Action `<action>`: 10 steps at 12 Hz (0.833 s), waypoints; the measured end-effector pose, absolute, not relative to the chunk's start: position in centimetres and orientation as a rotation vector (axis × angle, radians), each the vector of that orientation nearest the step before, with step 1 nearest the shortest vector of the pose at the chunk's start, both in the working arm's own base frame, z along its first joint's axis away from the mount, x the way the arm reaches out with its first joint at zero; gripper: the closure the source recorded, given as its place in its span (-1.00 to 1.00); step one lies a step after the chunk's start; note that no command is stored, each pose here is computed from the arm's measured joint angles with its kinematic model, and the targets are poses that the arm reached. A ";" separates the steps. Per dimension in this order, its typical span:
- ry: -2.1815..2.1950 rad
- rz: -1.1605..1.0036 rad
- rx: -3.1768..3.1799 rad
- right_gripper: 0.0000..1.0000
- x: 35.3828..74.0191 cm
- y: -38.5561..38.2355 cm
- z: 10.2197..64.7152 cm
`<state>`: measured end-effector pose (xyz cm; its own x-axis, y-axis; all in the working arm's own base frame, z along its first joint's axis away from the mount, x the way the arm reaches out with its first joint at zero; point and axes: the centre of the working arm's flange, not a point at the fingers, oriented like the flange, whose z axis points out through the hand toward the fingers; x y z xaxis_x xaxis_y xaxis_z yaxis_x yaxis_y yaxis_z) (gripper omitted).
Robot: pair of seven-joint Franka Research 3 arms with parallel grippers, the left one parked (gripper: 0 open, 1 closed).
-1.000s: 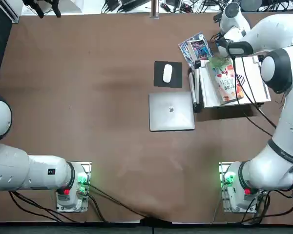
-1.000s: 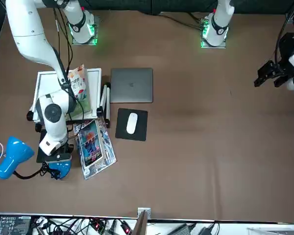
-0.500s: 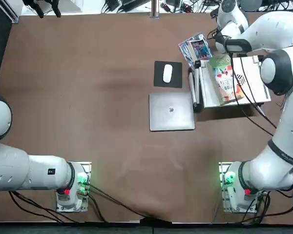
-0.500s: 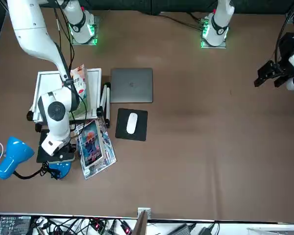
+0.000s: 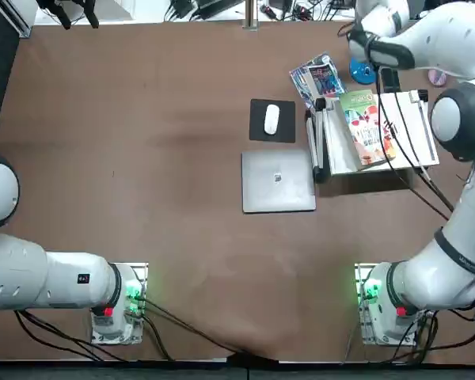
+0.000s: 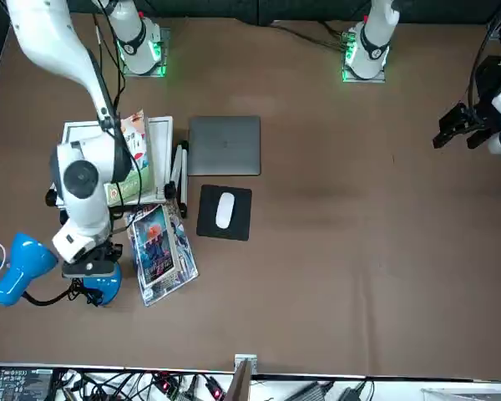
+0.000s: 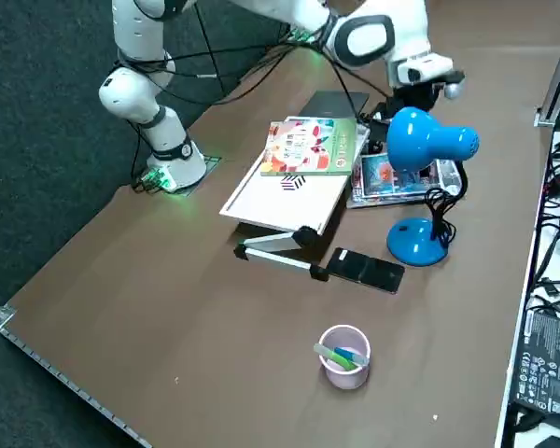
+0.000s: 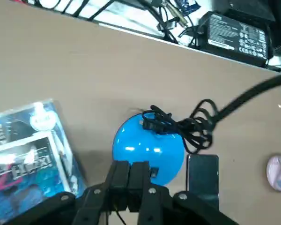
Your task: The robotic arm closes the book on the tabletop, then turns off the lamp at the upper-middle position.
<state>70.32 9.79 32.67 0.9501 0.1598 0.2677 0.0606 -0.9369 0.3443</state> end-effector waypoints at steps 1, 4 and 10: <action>0.089 0.403 2.809 0.97 69.9 9.9 35.6; 0.007 0.342 2.882 0.97 68.9 10.3 38.9; -0.064 0.186 3.000 0.97 66.0 11.2 44.4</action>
<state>65.96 11.17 44.41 0.9915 -0.0340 0.1255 -0.0507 -0.9899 0.1320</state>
